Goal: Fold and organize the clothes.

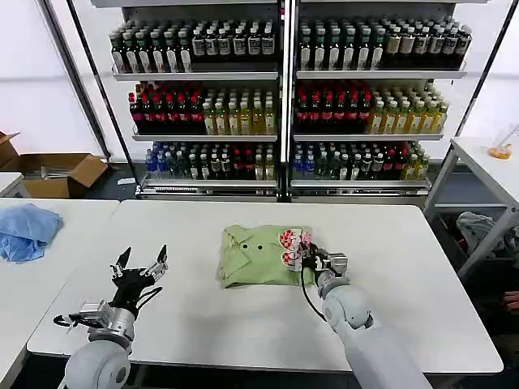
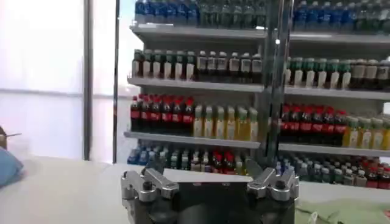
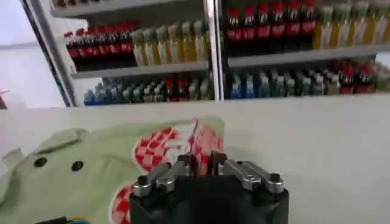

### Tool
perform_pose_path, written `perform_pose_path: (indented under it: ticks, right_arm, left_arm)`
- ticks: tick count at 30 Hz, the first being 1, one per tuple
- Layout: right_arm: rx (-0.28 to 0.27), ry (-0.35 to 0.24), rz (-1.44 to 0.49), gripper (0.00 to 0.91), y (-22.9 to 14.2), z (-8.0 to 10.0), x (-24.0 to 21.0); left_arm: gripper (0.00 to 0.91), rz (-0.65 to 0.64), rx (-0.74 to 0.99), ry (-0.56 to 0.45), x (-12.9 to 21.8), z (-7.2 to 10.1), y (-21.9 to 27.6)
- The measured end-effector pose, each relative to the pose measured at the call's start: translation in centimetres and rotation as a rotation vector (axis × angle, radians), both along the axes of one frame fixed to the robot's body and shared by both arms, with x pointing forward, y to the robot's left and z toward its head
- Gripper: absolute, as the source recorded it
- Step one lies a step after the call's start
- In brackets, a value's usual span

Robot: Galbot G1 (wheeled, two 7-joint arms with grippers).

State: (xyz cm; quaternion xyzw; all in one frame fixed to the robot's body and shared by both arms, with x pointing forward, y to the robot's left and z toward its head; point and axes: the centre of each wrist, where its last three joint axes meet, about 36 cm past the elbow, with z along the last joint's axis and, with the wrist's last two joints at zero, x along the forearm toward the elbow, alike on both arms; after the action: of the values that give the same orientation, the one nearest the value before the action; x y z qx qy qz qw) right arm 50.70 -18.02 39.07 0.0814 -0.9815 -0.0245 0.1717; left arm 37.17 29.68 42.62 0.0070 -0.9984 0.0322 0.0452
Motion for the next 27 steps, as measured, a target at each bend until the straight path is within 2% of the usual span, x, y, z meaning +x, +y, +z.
perform_pose_path:
  ticks: [7,12,21,27]
  right_arm:
    - [-0.075,-0.155,-0.035,0.907,-1.9,0.5,-2.6]
    - [-0.068,-0.235,-0.051,0.907,-3.0,1.2,-6.1]
    - [-0.062,-0.308,-0.083,0.907,-4.8,2.1,-12.7]
    - [-0.072,-0.323,-0.090,0.907,-5.4,2.6,-15.8]
  left_arm:
    - [0.907,-0.028,0.002,-0.009,0.1,0.2,-0.9]
    - [0.907,-0.049,0.014,-0.010,-0.3,0.3,-1.8]
    - [0.907,-0.087,0.043,-0.017,-1.5,1.2,-2.6]
    - [0.907,-0.106,0.054,-0.016,-2.4,1.7,-3.1]
